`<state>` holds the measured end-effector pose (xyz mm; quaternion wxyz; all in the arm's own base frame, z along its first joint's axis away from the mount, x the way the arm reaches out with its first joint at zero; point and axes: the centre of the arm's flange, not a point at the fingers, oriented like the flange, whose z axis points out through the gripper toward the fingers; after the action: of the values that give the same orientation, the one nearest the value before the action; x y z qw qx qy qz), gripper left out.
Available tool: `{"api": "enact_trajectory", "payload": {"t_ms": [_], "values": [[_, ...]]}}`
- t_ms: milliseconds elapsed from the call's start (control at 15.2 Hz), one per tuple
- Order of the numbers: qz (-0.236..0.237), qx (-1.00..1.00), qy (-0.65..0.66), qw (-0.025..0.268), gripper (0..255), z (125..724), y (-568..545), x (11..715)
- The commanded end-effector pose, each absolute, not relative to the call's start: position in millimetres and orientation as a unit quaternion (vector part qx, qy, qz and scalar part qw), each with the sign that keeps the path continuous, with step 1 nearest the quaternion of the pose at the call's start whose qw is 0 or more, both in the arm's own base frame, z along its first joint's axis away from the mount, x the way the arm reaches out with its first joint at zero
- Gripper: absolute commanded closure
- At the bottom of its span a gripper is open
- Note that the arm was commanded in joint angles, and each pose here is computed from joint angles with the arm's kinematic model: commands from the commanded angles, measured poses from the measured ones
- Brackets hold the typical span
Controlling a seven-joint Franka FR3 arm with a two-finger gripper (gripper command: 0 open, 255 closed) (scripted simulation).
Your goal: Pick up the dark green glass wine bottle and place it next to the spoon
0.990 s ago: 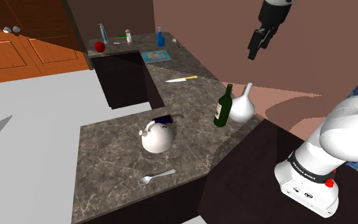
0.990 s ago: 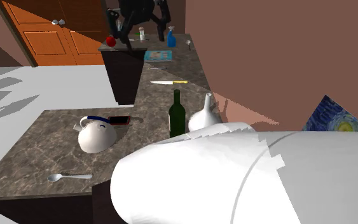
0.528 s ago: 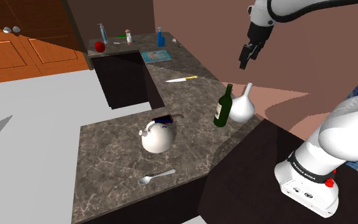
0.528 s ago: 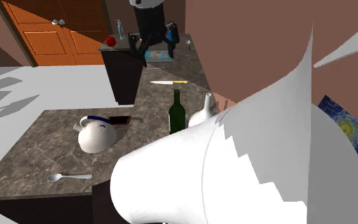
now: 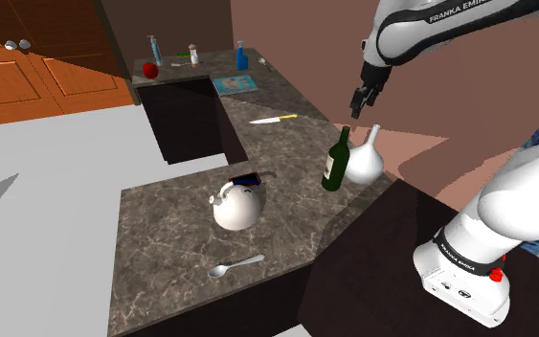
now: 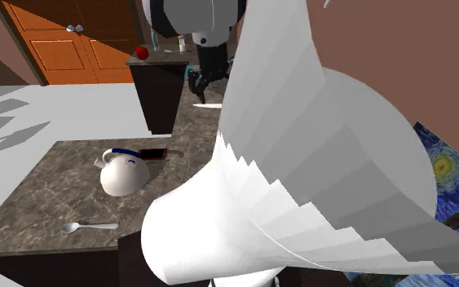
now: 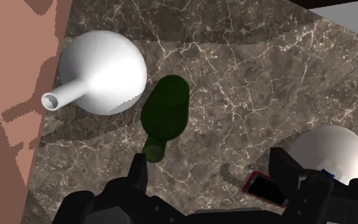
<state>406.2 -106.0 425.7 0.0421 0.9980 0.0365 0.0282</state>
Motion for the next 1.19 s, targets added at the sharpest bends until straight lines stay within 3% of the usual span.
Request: {"api": "enact_trajectory", "payload": {"t_ms": [0, 528, 1122], "values": [[0.027, 0.998, 0.036, 0.038, 0, 406, -117, 420], [0.019, 0.999, 0.033, 0.022, 0, 320, -166, 464], [0.019, 0.999, 0.033, 0.02, 0, 274, -172, 469]]}}
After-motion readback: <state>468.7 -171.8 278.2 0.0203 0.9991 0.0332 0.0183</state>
